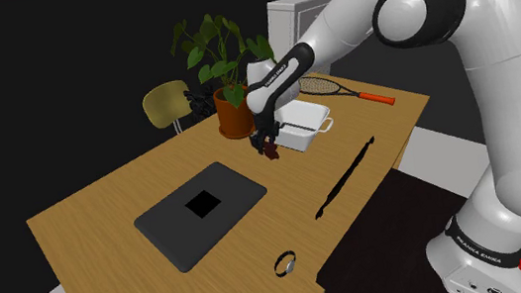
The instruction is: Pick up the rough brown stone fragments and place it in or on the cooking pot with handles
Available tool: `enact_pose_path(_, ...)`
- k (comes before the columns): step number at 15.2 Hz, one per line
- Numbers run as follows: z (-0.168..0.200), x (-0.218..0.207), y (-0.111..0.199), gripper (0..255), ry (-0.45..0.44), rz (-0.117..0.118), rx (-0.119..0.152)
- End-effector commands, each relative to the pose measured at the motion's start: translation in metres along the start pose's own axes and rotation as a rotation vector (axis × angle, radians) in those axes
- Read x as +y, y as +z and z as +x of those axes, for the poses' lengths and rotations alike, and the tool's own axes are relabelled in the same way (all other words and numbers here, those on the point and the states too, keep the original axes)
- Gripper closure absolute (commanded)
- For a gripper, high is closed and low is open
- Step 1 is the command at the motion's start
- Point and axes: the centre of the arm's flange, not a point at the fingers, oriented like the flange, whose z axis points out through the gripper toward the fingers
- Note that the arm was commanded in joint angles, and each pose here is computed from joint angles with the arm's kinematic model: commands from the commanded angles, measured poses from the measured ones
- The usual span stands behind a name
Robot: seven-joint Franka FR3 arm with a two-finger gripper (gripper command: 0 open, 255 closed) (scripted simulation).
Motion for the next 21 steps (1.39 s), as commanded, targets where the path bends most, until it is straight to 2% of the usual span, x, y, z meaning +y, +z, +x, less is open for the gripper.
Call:
enact_pose_path(1, 0.000, 0.000, -0.011, 255, 0.000, 0.000, 0.000)
enact_pose_path(21, -0.004, 0.001, -0.116, 255, 0.000, 0.000, 0.000)
